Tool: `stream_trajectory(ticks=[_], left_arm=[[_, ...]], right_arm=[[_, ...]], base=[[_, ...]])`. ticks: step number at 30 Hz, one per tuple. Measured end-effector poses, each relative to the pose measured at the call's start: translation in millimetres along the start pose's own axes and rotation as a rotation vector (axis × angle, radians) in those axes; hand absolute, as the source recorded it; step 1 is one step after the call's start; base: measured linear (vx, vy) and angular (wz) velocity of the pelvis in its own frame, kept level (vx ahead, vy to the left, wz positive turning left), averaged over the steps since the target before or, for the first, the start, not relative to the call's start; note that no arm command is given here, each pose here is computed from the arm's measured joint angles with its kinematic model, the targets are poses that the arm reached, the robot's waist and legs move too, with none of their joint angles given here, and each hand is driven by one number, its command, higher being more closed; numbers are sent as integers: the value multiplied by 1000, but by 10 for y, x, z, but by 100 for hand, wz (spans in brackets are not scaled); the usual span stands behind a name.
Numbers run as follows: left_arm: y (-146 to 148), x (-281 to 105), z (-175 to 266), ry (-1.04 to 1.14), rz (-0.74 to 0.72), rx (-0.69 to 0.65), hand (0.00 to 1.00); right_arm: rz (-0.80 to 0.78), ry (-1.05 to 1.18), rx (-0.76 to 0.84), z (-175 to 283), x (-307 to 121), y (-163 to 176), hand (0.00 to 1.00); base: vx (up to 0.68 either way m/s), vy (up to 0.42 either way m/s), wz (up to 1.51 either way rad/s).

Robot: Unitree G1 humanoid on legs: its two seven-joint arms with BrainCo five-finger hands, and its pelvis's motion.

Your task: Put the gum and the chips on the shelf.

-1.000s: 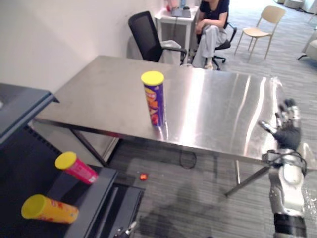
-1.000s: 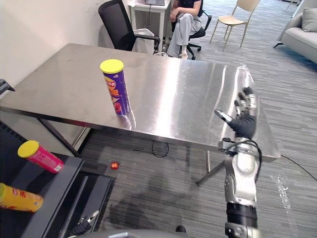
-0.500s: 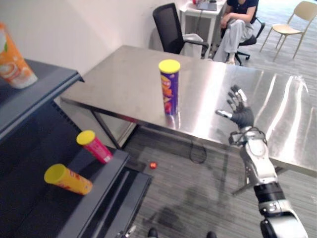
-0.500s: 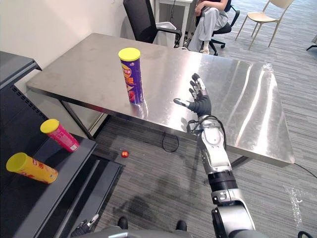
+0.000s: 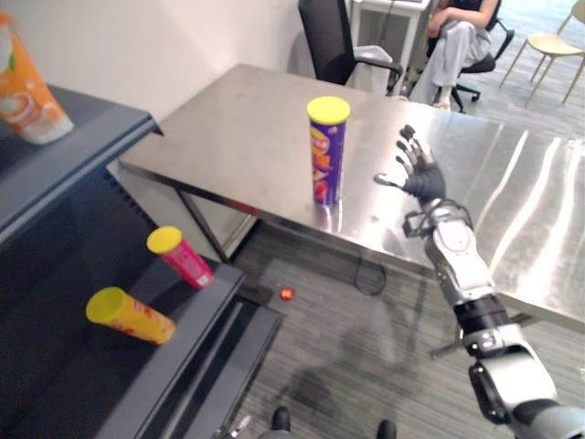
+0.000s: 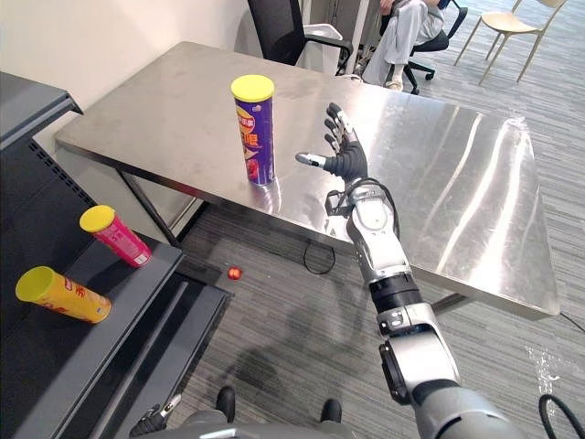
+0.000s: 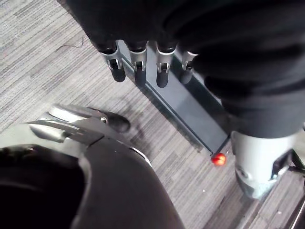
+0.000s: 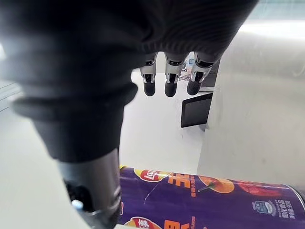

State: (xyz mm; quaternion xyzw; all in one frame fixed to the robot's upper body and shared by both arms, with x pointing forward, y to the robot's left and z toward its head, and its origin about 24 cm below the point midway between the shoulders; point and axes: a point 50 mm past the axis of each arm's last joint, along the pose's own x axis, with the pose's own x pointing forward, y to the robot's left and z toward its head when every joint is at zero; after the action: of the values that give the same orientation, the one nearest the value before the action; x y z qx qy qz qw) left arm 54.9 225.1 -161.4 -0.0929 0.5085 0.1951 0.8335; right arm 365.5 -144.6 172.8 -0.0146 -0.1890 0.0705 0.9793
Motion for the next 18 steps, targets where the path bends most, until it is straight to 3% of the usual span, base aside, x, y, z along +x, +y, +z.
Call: stream_trajectory(ticks=[18], left_arm=[[21,0,9,-4,24,-17,0]], right_arm=[[32,12,-19,59,137,101,0]], base=[[-1,-8,4]])
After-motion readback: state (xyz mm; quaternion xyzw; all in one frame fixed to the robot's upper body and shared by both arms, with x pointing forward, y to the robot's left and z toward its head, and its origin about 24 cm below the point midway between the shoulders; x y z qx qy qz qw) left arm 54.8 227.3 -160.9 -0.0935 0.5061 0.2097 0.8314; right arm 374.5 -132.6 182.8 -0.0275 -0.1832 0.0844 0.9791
